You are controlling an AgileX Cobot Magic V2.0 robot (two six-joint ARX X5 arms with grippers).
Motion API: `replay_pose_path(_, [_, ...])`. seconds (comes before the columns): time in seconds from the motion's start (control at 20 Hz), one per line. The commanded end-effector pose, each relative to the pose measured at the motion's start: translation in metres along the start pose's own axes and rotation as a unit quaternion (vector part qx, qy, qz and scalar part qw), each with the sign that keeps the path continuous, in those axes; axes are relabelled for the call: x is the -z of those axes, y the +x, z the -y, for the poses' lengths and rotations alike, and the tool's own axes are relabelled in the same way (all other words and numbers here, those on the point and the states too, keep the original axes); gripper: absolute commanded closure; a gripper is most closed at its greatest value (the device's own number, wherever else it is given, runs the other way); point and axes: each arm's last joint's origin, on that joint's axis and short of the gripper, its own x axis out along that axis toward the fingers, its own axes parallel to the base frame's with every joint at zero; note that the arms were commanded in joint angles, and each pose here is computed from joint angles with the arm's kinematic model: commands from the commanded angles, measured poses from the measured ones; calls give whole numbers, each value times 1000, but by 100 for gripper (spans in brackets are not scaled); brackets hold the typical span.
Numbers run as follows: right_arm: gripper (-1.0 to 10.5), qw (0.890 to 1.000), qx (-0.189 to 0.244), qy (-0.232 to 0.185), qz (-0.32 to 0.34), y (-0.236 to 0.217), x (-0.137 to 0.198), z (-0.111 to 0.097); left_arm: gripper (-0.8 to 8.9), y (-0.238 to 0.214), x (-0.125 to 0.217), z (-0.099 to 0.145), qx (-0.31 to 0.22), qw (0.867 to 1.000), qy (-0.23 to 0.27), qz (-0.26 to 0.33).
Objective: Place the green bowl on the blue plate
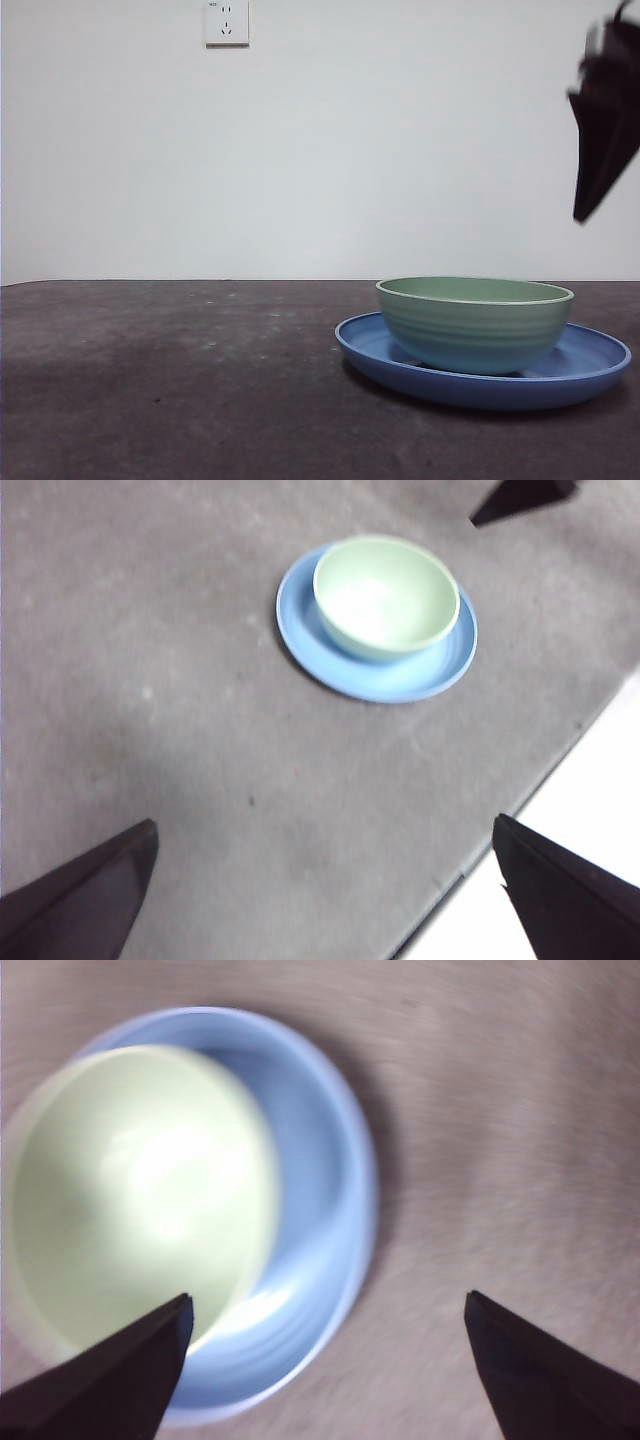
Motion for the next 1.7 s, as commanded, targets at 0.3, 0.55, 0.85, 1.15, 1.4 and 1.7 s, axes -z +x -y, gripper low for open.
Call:
replay_pose_path(0.3, [539, 996, -58, 21, -60, 62, -17, 33, 215, -2, 0, 1, 1, 1000, -1, -6])
replay_pose_path(0.55, [655, 995, -65, 25, -75, 81, -17, 38, 215, -2, 0, 1, 1, 1000, -1, -6])
replay_pose_path(0.85, [773, 991, -90, 19, -95, 96, -15, 31, 215, -2, 0, 1, 1, 1000, -2, -6])
replay_pose_path(1.15, [940, 992, -77, 31, -96, 98, -17, 31, 215, -2, 0, 1, 1, 1000, -12, -6])
replay_pose_path(1.4, [940, 991, -89, 22, -93, 82, -41, 16, 215, -2, -1, 1, 1, 1000, -12, -2])
replay_pose_path(1.7, [940, 990, -125, -21, -60, 62, -75, -42, 215, -2, -1, 1, 1, 1000, -12, -2])
